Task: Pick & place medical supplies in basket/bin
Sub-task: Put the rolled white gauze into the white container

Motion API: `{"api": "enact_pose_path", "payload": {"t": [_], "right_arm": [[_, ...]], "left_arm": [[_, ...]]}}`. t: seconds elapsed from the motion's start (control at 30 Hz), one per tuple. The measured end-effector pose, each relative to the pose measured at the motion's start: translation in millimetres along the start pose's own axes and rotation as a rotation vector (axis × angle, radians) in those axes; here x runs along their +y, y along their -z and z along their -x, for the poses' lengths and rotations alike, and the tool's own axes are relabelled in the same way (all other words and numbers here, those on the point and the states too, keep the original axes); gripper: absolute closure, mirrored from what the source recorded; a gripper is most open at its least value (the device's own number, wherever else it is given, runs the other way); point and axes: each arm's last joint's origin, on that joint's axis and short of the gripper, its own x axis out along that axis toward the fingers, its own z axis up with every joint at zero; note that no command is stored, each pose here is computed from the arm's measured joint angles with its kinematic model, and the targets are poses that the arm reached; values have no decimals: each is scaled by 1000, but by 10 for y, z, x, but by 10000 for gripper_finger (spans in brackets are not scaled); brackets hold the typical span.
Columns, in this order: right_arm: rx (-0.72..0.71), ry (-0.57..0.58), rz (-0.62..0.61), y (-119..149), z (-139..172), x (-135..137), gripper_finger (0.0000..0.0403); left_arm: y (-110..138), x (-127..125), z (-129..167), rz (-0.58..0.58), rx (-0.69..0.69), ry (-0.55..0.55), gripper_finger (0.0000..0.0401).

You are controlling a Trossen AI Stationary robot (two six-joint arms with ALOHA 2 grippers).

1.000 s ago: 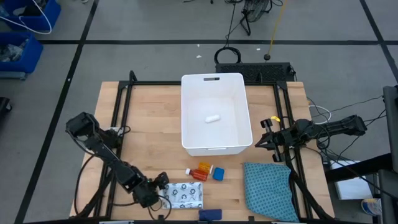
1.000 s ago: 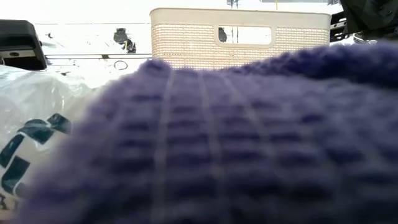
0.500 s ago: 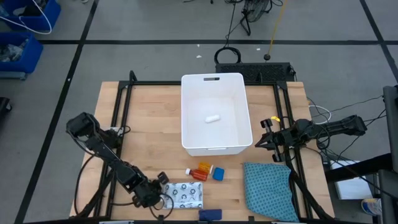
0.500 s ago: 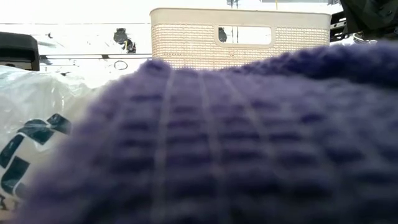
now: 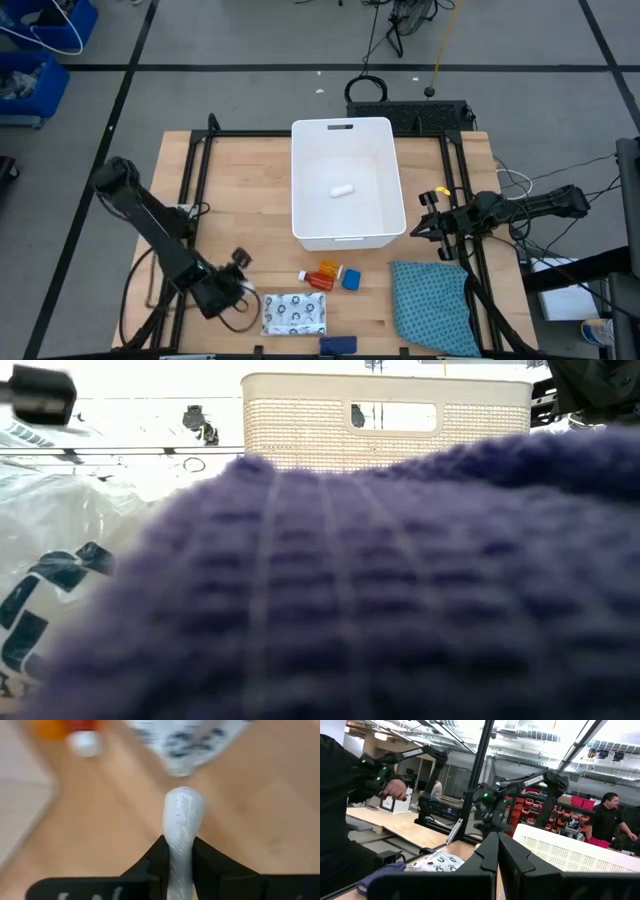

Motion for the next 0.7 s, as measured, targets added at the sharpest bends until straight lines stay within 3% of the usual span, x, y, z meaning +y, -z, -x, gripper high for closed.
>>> {"api": "enact_pose_path", "payload": {"t": [0.2, 0.4, 0.7], "right_arm": [[-7, 1, 5, -7, 0, -1, 403], [-22, 4, 32, -22, 0, -4, 403], [-24, 5, 32, -23, 1, -4, 403]], "left_arm": [[189, 350, 595, 93, -203, -217, 352], [558, 701, 1167, 153, -412, -407, 342], [1043, 1000, 1694, 458, -678, -639, 353]]}}
